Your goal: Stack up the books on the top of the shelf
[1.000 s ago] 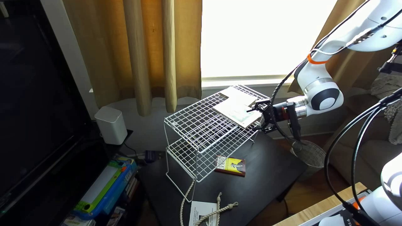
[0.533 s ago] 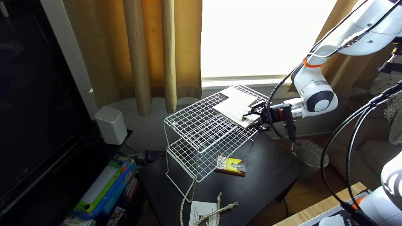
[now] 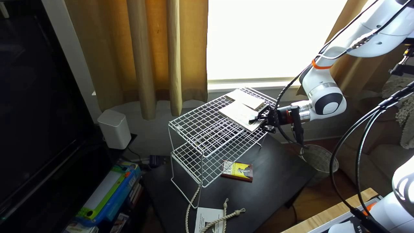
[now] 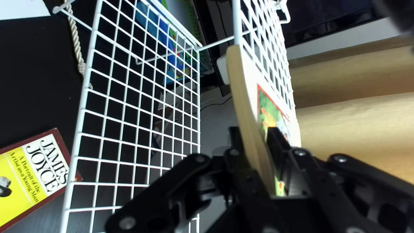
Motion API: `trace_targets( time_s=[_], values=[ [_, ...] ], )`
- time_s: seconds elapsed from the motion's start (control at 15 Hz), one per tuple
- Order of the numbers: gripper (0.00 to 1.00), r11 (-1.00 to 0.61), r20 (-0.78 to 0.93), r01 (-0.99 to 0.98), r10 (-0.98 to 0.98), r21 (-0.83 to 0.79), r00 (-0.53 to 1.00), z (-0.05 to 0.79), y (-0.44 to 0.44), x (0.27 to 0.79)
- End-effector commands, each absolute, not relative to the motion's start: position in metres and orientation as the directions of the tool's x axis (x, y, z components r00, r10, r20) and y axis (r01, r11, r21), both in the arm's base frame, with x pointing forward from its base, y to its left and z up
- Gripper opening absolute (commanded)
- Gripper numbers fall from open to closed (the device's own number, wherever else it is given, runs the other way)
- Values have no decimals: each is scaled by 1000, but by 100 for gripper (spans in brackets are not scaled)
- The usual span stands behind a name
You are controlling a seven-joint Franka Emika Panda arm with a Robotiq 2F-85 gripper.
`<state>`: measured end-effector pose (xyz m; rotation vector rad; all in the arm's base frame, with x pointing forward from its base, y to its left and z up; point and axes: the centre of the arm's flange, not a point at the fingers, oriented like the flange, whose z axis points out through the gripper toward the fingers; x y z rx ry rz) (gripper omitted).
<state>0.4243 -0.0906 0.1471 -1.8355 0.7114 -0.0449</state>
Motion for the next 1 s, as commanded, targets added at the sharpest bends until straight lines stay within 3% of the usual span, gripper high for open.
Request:
trace_targets(
  time_s=[0.0,0.07,0.13,0.2,0.27,0.67,0.8,0.87,0.93],
  values=[
    [7,-183,-329,-477,-517,-859,790,146,-91,424],
    [16,-186,-333,-484,-520,-855,787,147,-92,424],
    [36,-188,-336,-489,-521,-852,785,148,-92,423],
    [45,-188,-339,-493,-522,-850,783,148,-92,423],
    [46,-186,-346,-501,-525,-845,778,149,-93,423],
    [39,-187,-374,-545,-547,-817,749,151,-95,420],
    [33,-180,-381,-551,-550,-815,743,153,-95,420],
    [21,-178,-384,-554,-551,-813,741,154,-96,420],
    [18,-175,-388,-558,-552,-811,738,155,-96,420]
  ],
)
